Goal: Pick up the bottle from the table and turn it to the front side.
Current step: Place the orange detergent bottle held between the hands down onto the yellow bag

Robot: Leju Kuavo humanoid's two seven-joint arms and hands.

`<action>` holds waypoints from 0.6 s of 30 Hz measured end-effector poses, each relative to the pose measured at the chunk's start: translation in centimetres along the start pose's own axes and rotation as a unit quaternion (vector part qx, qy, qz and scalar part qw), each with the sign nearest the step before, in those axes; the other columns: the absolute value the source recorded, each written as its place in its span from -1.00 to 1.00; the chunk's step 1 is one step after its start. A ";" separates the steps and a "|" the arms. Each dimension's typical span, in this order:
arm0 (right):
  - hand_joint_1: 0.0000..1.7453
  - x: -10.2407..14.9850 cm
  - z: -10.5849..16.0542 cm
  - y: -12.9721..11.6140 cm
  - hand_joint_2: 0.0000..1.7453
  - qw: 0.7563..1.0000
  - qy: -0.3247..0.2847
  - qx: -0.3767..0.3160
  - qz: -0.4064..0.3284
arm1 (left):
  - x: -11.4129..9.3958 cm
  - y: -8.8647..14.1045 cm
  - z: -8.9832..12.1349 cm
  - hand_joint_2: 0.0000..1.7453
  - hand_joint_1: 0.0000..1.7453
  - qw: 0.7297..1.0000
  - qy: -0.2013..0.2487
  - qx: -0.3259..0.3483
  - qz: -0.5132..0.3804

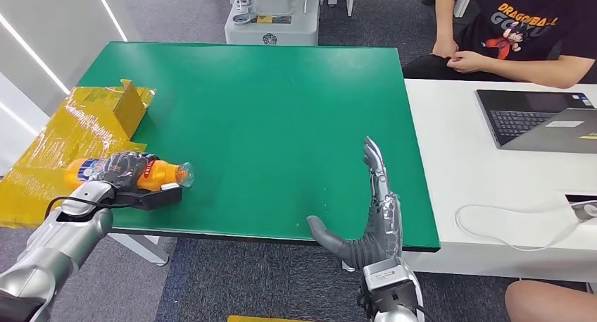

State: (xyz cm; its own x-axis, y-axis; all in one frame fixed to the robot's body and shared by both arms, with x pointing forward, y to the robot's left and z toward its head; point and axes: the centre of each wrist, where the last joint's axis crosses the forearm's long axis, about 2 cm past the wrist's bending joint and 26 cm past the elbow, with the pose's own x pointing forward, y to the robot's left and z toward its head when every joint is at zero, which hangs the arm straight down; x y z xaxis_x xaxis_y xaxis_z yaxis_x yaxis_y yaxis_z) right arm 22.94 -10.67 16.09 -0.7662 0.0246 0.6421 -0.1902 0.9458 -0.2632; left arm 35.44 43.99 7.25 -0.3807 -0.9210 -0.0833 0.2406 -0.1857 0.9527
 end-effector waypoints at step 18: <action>-1.00 0.0 -0.3 0.0 1.00 1.000 -0.004 0.002 -0.012 | -3.7 0.8 2.0 1.00 1.00 0.999 0.041 -0.016 -0.016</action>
State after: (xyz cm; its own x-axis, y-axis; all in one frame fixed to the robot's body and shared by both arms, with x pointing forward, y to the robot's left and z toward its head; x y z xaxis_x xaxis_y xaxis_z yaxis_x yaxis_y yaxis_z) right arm 23.11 -10.56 16.28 -0.7665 -0.0009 0.6422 -0.2107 0.9450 -0.2501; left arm 35.27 47.98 8.94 -0.3142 -0.9392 -0.1385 0.2576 -0.2248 0.9397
